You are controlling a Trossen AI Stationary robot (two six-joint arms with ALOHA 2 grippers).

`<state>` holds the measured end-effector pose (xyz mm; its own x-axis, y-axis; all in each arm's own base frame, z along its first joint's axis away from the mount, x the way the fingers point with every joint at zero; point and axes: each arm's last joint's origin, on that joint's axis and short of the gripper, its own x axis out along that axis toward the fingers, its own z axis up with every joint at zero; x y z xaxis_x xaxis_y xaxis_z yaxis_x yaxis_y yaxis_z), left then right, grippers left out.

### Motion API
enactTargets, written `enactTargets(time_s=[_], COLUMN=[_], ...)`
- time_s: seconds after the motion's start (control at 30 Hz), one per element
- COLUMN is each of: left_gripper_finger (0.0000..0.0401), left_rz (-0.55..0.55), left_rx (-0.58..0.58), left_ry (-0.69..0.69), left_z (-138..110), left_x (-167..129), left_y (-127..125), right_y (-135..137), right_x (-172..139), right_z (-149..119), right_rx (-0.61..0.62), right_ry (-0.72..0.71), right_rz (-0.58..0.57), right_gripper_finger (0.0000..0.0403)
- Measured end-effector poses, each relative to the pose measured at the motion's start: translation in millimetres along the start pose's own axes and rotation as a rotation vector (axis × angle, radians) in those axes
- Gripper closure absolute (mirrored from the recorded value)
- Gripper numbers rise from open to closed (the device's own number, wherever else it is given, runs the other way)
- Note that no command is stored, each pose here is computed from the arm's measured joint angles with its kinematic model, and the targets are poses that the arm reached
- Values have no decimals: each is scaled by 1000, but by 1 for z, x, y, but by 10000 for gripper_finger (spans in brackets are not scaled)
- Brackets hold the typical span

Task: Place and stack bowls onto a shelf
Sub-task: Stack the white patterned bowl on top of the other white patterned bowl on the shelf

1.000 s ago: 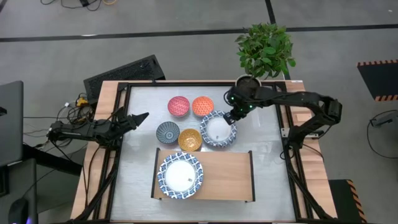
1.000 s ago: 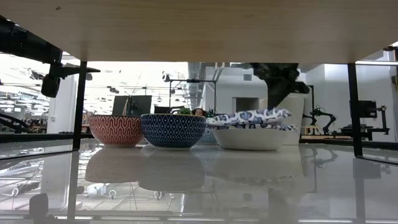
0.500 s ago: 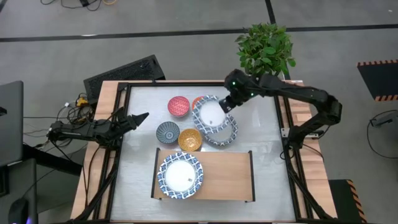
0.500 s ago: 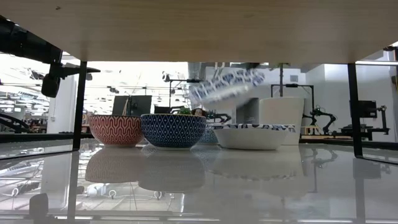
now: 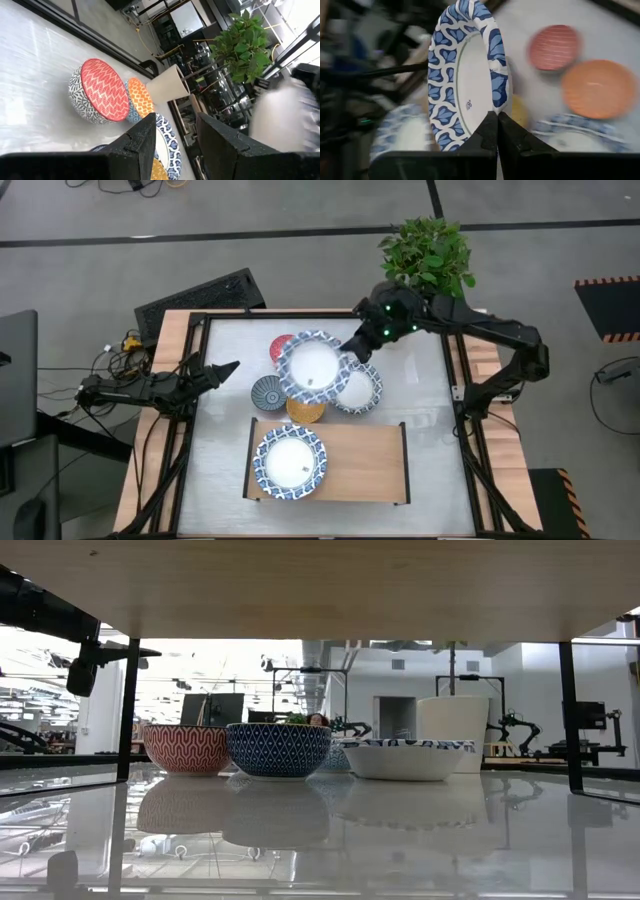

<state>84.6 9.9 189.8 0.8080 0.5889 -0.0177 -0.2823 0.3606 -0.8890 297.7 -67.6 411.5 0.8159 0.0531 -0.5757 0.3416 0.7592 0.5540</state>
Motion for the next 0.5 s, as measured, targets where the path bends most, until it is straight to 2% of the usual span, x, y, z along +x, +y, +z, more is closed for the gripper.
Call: enactTargets(time_s=[0.17, 0.4, 0.5], left_gripper_finger=[273, 273, 273], left_rz=[-19, -73, -99], left_rx=[12, 32, 44], left_ry=[39, 141, 189], left_z=[-1, -4, -5], left_x=[0, 0, -1], left_y=[-1, -2, -3], right_y=[30, 68, 84], right_x=[3, 10, 20], right_z=[-5, -22, -33], right_rx=[10, 56, 76], right_ry=[-11, 7, 20], right_rz=[172, 311, 338], right_gripper_finger=[381, 381, 381])
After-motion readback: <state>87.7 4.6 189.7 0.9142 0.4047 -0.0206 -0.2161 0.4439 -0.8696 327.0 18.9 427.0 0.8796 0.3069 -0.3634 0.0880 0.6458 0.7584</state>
